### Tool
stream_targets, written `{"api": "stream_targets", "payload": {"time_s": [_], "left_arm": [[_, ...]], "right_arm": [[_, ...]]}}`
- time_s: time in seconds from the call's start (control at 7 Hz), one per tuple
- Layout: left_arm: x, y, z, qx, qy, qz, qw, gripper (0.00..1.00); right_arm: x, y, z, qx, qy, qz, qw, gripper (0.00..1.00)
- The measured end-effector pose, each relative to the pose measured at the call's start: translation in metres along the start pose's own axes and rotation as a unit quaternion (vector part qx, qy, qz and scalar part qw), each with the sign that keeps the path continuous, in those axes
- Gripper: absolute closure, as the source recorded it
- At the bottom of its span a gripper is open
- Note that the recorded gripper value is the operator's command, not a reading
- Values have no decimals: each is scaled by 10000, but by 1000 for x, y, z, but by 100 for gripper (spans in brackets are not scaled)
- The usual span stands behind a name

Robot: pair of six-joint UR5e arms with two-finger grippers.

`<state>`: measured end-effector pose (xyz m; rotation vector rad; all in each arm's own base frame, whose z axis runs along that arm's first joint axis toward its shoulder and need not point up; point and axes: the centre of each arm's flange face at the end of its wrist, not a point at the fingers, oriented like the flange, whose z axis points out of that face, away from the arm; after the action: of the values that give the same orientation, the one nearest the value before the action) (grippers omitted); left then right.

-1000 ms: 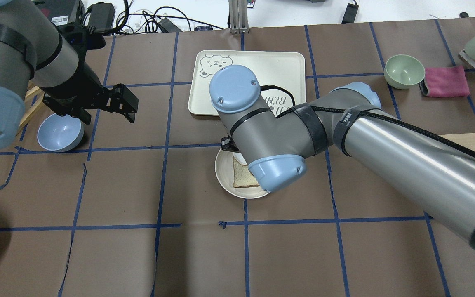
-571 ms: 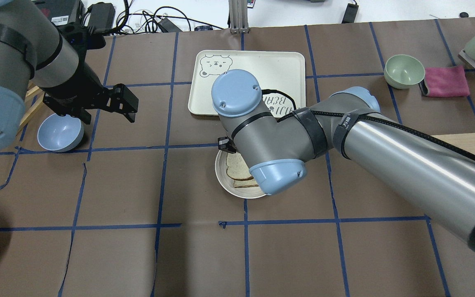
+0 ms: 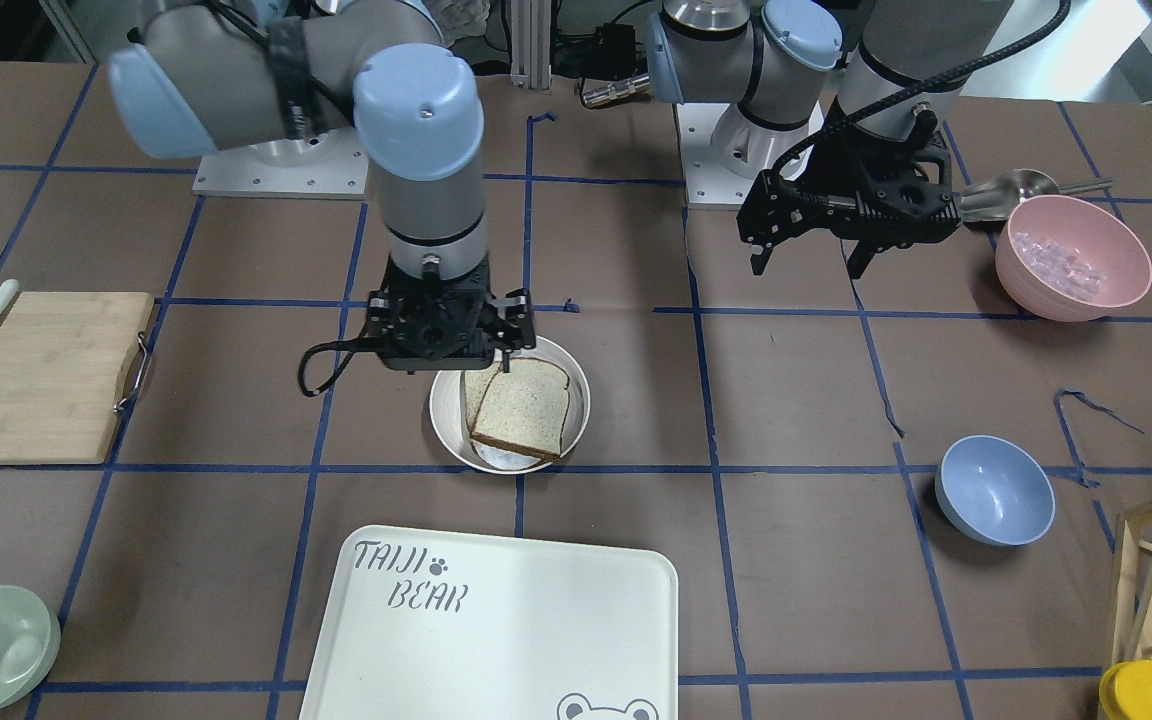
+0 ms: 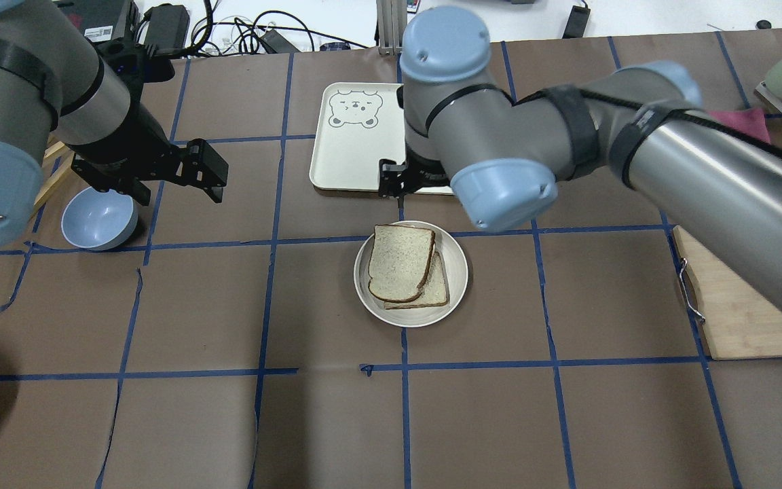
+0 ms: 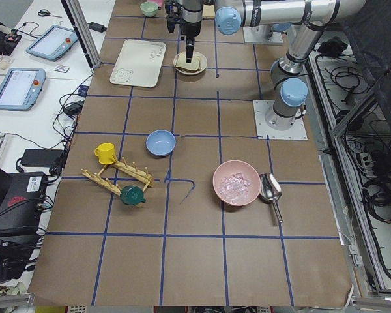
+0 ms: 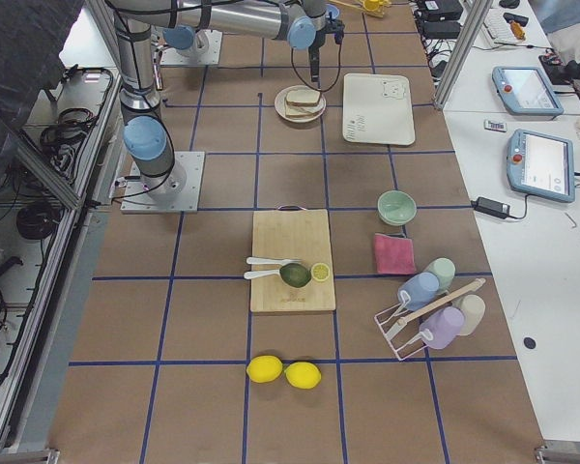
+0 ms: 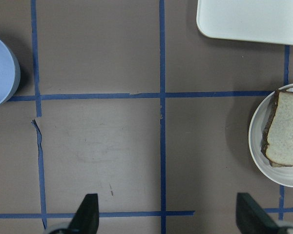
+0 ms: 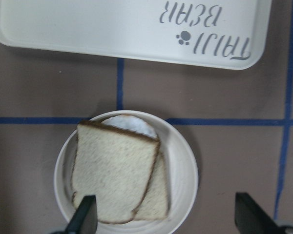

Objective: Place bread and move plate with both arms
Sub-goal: 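Open the right gripper and raise it away from the plate, then reach the left gripper to the rim of the white plate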

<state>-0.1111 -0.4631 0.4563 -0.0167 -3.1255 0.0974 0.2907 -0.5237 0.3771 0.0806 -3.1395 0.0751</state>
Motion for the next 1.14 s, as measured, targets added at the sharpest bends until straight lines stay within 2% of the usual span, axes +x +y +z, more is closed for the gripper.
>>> {"api": "stream_targets", "payload": {"time_s": [0.14, 0.29, 0.57, 0.86, 1.0, 1.14], "left_arm": [[-2, 0, 0, -1, -3, 2, 10000, 0], [-2, 1, -4, 49, -7, 2, 10000, 0], [-1, -1, -1, 18, 17, 12, 10000, 0], [-6, -6, 22, -284, -62, -24, 9996, 0], [-10, -6, 38, -445, -175, -26, 9989, 0], [-9, -10, 56, -490, -140, -46, 9987, 0]], "right_arm": [[47, -24, -31, -136, 60, -286, 9995, 0], [97, -42, -55, -162, 111, -494, 9986, 0], [162, -52, -83, -59, 189, -431, 9989, 0], [171, -37, -116, 196, 199, -343, 9990, 0], [166, -28, -131, 323, 97, -359, 9988, 0], [155, -20, -140, 372, -58, -419, 9984, 0]]}}
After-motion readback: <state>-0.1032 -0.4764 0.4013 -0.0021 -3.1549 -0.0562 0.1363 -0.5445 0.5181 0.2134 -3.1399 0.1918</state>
